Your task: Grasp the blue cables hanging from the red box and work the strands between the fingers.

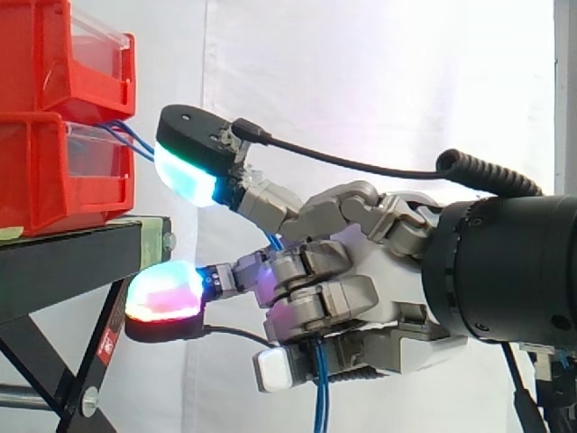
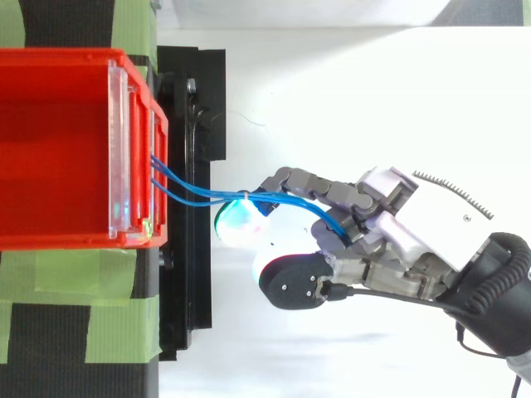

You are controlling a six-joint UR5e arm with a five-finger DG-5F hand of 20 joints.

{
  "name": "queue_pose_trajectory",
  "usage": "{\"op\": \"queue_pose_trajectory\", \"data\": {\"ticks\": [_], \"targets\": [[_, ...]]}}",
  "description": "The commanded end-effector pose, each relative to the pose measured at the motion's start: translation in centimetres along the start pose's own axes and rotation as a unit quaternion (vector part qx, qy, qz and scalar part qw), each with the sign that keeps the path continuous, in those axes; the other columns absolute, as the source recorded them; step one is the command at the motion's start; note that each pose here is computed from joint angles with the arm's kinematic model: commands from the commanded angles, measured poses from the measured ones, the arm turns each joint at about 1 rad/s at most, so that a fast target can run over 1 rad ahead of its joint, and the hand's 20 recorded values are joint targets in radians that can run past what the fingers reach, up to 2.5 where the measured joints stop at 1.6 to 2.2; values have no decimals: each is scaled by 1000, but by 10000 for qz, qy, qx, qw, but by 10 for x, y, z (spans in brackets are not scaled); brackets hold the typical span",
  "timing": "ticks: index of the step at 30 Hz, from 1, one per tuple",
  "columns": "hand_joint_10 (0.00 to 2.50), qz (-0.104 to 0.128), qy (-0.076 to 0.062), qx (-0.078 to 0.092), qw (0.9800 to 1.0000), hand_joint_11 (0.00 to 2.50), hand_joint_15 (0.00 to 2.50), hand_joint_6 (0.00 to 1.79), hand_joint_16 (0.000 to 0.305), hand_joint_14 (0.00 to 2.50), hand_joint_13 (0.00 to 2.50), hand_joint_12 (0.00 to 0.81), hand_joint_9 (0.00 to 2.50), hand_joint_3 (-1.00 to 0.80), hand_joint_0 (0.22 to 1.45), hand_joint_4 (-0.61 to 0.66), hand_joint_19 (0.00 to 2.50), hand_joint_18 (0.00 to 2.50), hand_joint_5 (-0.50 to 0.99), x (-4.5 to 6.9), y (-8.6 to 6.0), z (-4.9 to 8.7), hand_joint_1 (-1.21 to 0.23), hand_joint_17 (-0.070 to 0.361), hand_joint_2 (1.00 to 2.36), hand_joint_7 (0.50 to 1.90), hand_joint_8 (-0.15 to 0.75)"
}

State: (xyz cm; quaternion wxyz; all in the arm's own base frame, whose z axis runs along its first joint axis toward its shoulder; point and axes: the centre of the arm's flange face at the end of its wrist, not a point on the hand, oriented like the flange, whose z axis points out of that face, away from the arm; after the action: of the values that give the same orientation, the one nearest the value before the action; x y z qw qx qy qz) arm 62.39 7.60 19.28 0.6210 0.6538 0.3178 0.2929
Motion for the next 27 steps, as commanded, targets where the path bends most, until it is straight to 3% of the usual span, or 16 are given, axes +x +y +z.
{"op": "queue_pose_trajectory", "data": {"ticks": [1, 27], "targets": [[2500, -17, -61, 11, 10000, 2500, 1617, 10, 250, 2500, 2035, 638, 2004, -993, 722, 373, 599, 2500, 289, -2, -1, -1, -600, 187, 1000, 1198, 525], [2500, -54, -54, 19, 10000, 2500, 1631, 8, 251, 2500, 2011, 628, 1984, -993, 722, 352, 592, 2500, 285, -2, -1, 0, -596, 188, 1000, 1226, 525]]}}
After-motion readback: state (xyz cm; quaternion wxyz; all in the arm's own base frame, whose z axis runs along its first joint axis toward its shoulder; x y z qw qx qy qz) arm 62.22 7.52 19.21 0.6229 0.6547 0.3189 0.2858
